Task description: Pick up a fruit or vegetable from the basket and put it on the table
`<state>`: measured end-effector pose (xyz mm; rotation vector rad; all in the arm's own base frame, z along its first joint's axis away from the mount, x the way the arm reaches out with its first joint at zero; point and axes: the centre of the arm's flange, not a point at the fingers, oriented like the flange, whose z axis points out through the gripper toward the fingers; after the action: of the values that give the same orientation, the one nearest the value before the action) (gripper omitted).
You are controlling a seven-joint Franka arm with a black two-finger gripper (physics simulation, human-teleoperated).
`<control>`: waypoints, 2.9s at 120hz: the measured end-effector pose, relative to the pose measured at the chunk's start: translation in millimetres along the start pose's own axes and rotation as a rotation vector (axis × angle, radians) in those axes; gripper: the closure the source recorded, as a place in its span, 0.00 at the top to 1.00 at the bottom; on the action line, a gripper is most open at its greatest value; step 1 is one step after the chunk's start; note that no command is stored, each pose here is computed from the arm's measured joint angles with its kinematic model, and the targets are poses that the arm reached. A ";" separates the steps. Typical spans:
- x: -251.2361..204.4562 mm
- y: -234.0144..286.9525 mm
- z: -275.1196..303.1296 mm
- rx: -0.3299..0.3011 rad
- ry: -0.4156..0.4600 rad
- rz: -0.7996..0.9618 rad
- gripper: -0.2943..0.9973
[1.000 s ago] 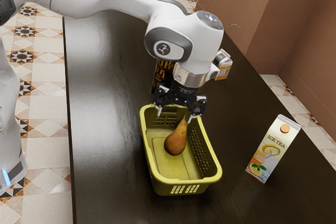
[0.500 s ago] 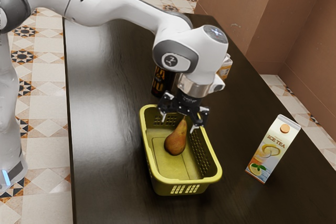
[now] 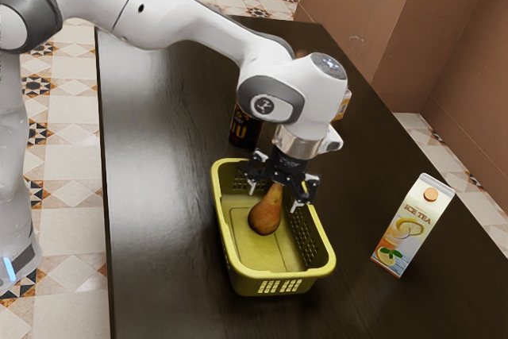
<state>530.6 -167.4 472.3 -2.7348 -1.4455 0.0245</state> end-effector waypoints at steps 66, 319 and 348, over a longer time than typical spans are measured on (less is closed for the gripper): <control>-1.9 -10.8 25.9 0.011 -0.013 0.046 0.77; -16.8 -18.8 11.6 -0.052 0.034 -0.013 0.37; 6.9 -20.5 -66.7 -0.164 0.202 -0.025 0.45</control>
<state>519.9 -152.5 540.0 -2.7454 -1.4854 -0.3753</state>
